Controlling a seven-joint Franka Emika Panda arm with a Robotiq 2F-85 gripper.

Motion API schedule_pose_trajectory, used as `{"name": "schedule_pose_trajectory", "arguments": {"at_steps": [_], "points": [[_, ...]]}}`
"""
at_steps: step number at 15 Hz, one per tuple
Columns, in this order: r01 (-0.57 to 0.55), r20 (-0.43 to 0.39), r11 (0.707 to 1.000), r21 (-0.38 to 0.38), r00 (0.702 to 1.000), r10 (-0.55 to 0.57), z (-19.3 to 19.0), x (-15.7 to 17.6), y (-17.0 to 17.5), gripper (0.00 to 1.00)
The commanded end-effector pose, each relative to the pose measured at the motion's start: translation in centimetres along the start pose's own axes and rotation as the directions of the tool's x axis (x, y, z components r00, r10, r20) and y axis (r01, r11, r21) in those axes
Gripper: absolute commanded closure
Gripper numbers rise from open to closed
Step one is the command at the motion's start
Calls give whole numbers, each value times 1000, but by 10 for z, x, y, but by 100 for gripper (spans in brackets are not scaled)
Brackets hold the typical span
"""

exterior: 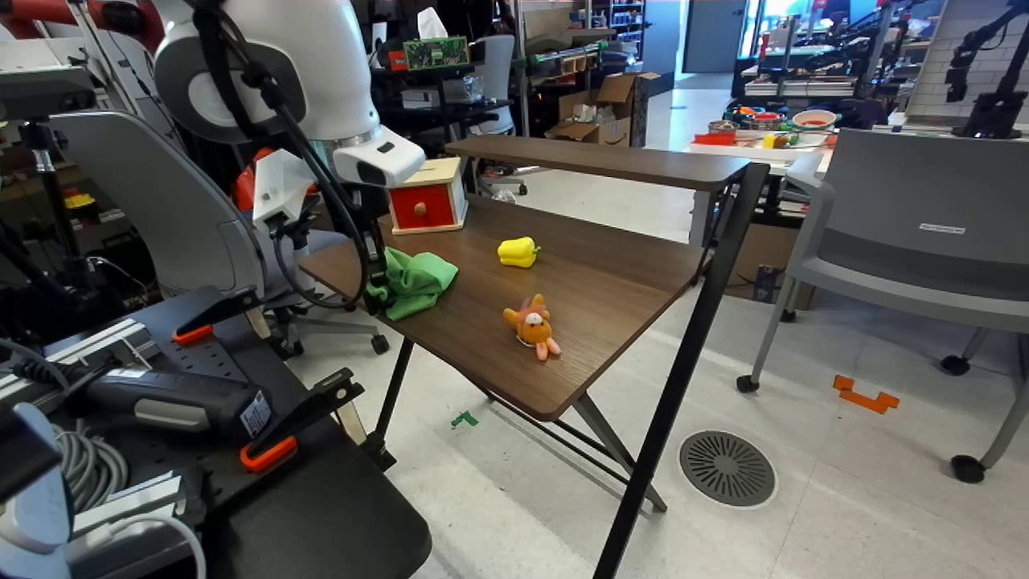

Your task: Pick the cloth then put it back on the table

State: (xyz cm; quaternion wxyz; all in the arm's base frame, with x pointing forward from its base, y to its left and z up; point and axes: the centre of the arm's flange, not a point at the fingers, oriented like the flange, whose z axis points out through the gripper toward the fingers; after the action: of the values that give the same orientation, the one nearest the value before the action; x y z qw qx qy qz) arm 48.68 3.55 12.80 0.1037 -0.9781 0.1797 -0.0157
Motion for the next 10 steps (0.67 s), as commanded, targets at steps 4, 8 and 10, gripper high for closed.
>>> {"name": "schedule_pose_trajectory", "arguments": {"at_steps": [4, 8, 10], "points": [[-41, 14, 999, -11, 999, 42, 35, 32, 19, 100], [27, 67, 999, -29, 997, -25, 18, 23, 24, 59], [96, 111, 995, -18, 989, -93, -12, 12, 23, 44]]}}
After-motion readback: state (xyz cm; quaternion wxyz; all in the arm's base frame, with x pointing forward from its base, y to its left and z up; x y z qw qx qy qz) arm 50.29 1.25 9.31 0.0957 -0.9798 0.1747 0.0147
